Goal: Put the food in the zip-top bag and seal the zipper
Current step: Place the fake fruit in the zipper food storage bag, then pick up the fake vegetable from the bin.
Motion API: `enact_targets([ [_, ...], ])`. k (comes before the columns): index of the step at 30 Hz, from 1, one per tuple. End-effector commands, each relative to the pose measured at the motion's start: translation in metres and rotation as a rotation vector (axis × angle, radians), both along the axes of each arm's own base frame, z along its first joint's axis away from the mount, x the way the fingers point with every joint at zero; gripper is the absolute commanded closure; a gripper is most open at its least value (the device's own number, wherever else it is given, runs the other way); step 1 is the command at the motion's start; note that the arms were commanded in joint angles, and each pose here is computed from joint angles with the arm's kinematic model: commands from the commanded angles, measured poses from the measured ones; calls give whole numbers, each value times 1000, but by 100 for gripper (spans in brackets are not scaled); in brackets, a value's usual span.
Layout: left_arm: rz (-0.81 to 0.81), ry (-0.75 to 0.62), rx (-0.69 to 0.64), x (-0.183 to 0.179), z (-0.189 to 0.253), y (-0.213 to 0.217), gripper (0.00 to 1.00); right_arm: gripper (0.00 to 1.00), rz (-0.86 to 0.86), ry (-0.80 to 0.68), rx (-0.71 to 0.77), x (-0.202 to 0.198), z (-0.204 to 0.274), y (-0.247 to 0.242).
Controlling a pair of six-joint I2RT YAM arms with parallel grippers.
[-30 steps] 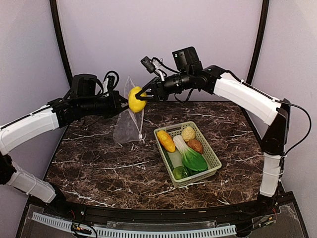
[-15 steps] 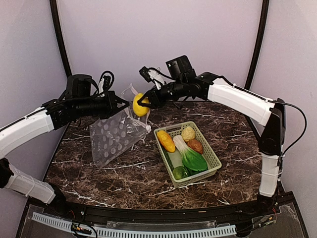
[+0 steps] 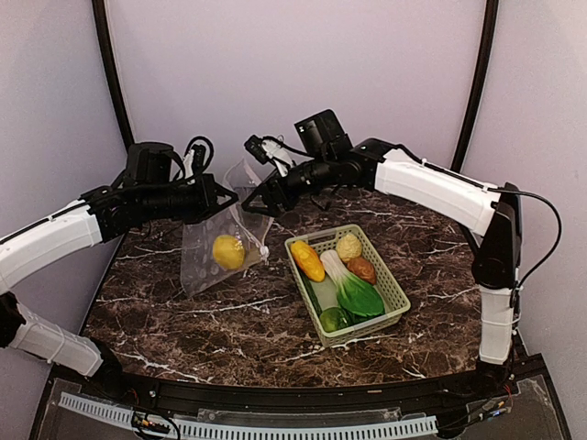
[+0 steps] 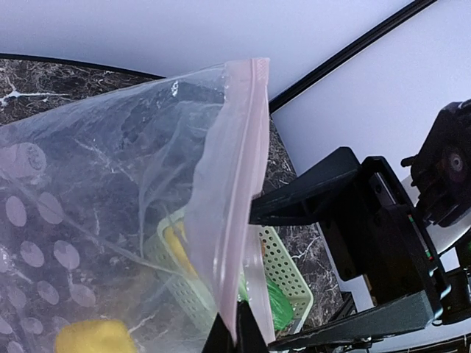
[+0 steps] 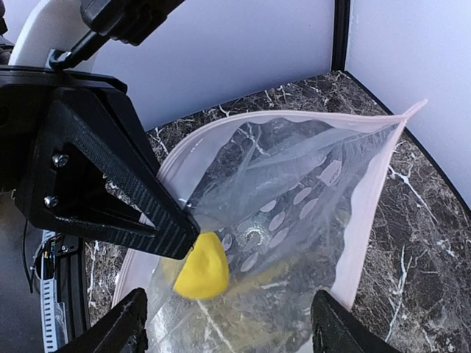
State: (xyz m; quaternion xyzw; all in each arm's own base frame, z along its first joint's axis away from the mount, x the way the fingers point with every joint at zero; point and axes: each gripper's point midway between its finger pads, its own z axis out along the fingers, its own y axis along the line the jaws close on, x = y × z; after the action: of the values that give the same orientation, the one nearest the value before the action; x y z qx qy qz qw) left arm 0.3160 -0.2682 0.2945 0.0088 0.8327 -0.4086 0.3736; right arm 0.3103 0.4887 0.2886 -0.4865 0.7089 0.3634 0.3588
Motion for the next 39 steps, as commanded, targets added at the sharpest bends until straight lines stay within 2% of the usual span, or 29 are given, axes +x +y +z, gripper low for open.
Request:
enact_targets([
  [1,23,-40,65,-5,-2,14,99,26,32,-96,66,-12,48,-6],
  [7,35,-76,156,-2,-7,23,99,27,65,-200,78,-33,75,-35],
  [13,16,-146,242,0,-4,28,99,29,8,-270,-28,-26,54,-79],
  [20,-30,-228,350,4,-2,29,99,34,-67,-239,-154,-8,6,-137],
  [30,-132,-326,361,3,-7,14,99,50,-64,-129,-426,-5,-102,-166],
  [39,-188,-296,369,-6,-39,12,99,48,-45,48,-629,-36,-176,-208],
])
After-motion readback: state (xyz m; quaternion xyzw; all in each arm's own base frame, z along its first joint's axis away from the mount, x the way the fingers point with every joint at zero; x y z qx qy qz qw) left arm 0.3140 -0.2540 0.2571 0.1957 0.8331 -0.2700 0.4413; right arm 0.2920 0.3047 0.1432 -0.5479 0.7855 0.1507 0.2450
